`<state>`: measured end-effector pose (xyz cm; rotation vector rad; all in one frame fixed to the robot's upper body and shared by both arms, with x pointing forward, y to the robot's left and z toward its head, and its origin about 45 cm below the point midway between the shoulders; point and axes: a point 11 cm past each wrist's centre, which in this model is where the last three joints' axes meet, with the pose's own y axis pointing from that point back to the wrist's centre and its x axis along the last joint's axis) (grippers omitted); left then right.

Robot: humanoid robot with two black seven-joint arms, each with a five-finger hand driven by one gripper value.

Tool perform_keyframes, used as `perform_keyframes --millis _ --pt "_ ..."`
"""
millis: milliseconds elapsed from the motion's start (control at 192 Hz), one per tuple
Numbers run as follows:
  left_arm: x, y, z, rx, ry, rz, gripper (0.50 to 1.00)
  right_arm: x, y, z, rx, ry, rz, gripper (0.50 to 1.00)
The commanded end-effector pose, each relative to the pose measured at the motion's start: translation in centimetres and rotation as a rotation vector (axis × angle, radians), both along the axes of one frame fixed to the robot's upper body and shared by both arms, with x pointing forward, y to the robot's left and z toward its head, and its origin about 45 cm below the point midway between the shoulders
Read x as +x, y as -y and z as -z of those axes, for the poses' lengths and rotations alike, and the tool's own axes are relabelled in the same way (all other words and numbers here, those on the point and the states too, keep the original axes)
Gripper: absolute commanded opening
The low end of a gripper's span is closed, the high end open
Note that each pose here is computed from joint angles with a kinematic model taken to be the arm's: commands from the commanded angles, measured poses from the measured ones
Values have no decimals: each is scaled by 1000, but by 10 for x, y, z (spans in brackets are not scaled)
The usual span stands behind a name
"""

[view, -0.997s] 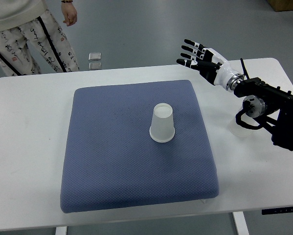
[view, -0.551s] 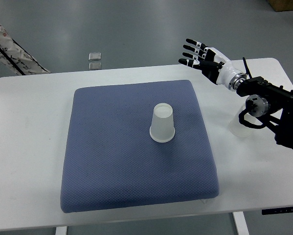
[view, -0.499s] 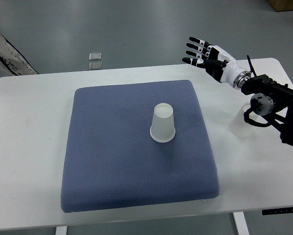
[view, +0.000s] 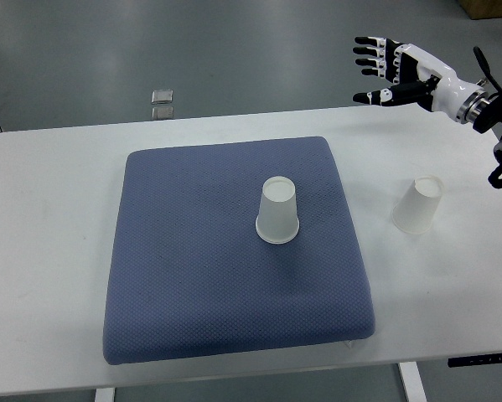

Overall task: Stack paper cups
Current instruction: 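Lower the right hand around the white paper cup and close fingers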

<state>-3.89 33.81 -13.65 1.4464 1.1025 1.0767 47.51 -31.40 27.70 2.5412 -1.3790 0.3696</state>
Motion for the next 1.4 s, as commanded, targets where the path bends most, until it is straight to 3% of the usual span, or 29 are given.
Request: perform_keyframes --millis 0,140,291,577,836,1397 --pt "0 0 0 0 0 1 1000 -5 7 2 -213 5 -83 926" --pt "0 0 0 0 0 0 1000 -8 17 0 -469 42 -170 926" --pt "0 0 0 0 0 0 1000 -26 29 10 -760 65 -346 926" --pt "0 0 0 0 0 0 1000 -42 45 25 -1064 69 -487 926" --pt "0 0 0 0 0 0 1000 -53 58 53 -1134 45 -506 926" --pt "0 0 0 0 0 1 1000 -54 57 79 -1170 91 -455 907"
